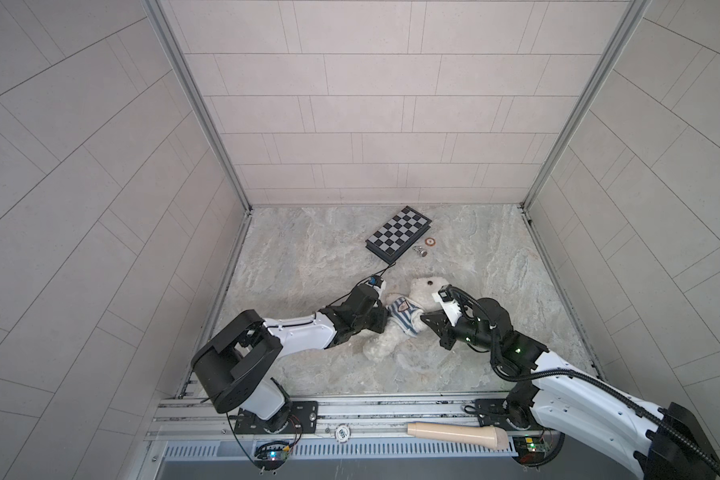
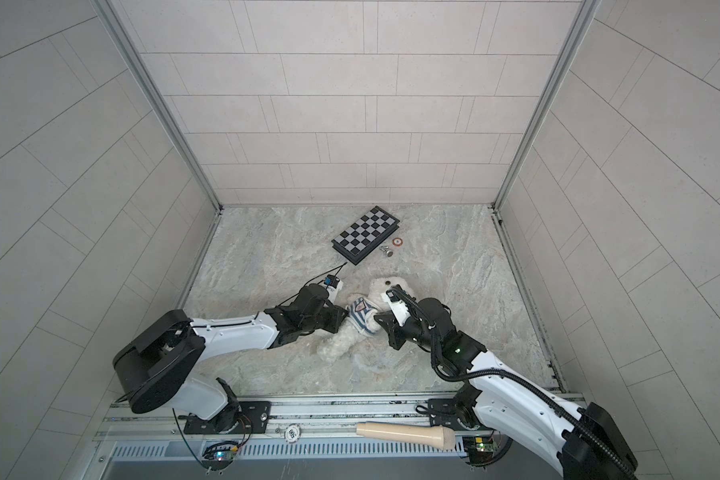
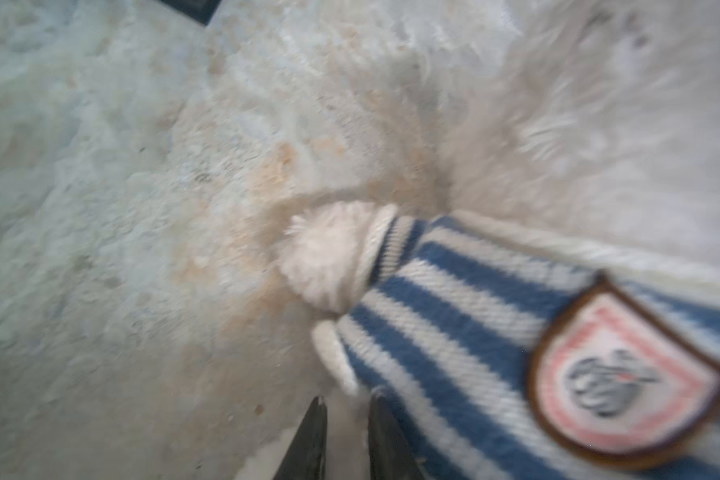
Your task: Dress the teddy bear
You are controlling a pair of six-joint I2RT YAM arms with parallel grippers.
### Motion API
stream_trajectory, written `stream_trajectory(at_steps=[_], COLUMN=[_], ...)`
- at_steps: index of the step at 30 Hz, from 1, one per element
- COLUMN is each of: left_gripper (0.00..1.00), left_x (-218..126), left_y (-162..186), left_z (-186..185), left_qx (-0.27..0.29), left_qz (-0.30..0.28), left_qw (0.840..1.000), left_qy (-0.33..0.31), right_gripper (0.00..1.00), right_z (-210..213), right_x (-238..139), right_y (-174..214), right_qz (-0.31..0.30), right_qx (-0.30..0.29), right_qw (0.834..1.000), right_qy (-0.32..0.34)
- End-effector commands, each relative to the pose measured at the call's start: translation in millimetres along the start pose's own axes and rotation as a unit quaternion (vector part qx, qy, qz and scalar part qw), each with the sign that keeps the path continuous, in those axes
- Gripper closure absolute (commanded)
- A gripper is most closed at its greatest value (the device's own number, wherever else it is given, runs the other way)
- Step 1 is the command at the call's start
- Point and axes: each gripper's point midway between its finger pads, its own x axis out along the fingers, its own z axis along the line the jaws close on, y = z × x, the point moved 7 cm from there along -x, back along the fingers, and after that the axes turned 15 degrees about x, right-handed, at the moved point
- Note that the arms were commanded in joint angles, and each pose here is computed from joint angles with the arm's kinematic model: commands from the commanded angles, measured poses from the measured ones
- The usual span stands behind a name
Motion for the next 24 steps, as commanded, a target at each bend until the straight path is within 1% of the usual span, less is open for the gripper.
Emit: stream_trajectory(at_steps=[1,3,5,9,12,13,14,16,19,24], left_gripper=[0.77,0.75,0.71,0.57,0.4,0.29,0.2,0.09,0.04,0.04], left_x=[-16.2,-29.9,-44.3,-77.2,-98.2,-102.7,-105.0,-102.4,-92.9,-73.3], left_y=[-4.5,-11.9,-18.3,-28.5,-32.8,-33.7,-34.5,-35.3,-39.3,-45.6], left_z=[1.0,-0.1,-1.3,-3.1,-13.0,-18.5,-23.7,-31.0,-40.7,-44.5], left_qx=[0.011,0.021,0.032,0.054,0.085,0.098,0.11,0.128,0.143,0.144], left_qz=[-0.025,-0.051,-0.074,-0.125,-0.174,-0.185,-0.19,-0.183,-0.172,-0.185], left_qw=[1.0,0.998,0.997,0.99,0.981,0.978,0.975,0.974,0.974,0.972], left_qy=[-0.009,-0.009,-0.012,-0.021,0.006,0.018,0.026,0.032,0.031,0.017], right_gripper=[1.0,1.0,1.0,1.0,1.0,1.0,1.0,1.0,1.0,1.0], right_z=[12.9,10.3,6.8,2.8,4.0,4.3,4.6,6.0,9.3,12.4], right_x=[-0.8,1.0,1.7,2.0,4.8,6.2,7.9,11.2,14.4,15.6], right_y=[-24.5,-27.8,-29.6,-36.6,-44.3,-46.8,-49.0,-52.3,-57.2,-62.8], right_qz=[-0.032,-0.035,-0.04,-0.054,-0.069,-0.073,-0.077,-0.081,-0.087,-0.091], right_qx=[-0.006,0.005,0.018,0.033,0.046,0.051,0.056,0.063,0.073,0.081], right_qw=[0.999,0.999,0.999,0.997,0.996,0.995,0.995,0.994,0.993,0.992], right_qy=[-0.019,-0.005,0.014,0.04,0.039,0.037,0.035,0.029,0.015,0.013])
